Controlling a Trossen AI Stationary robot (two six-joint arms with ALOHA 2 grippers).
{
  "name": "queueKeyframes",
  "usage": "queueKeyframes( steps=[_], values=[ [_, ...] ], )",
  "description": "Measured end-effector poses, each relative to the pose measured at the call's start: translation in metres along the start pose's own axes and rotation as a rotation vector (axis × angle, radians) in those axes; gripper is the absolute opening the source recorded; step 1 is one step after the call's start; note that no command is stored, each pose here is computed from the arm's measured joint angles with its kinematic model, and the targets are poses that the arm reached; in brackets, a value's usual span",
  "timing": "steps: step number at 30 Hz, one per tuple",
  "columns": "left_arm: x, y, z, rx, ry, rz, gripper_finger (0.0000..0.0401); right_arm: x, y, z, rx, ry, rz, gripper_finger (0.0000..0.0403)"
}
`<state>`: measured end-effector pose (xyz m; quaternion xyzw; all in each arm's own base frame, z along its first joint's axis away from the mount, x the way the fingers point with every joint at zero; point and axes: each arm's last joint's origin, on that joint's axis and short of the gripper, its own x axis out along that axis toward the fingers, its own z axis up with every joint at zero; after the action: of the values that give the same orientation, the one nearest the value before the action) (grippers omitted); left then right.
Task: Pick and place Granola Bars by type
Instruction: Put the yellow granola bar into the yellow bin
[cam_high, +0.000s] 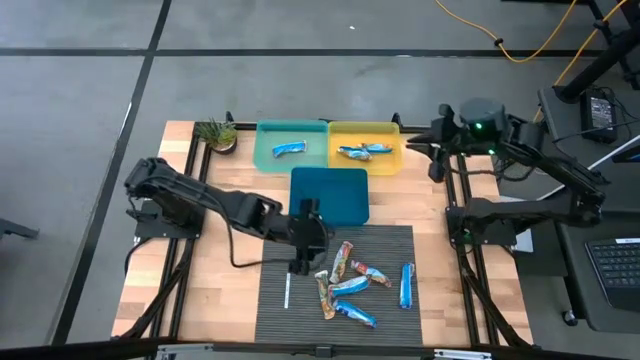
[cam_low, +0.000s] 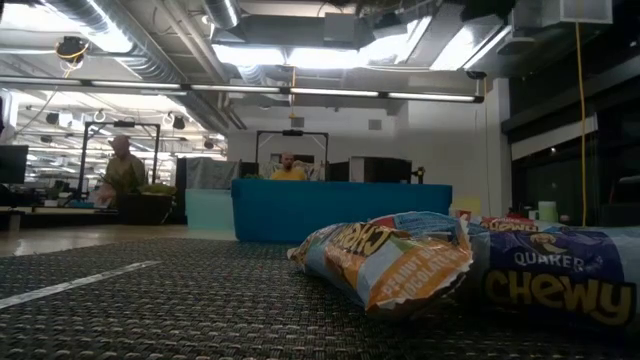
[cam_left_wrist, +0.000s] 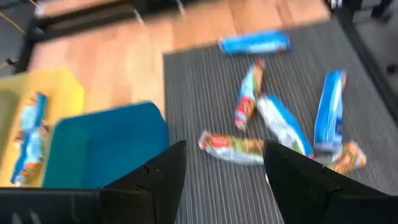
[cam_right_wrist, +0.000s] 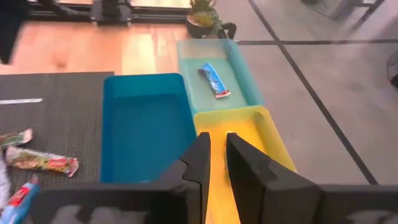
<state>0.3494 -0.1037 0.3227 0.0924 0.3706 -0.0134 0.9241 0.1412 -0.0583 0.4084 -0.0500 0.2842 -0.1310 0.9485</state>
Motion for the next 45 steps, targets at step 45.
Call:
queueKeyframes(
  steps=[45],
  values=[
    [0.142,-0.047,-0.062,0.307,0.323,-0.328,0.0281,-0.008,0.027,-0.013,-0.061,-0.082,0.140,0.0056]
  ],
)
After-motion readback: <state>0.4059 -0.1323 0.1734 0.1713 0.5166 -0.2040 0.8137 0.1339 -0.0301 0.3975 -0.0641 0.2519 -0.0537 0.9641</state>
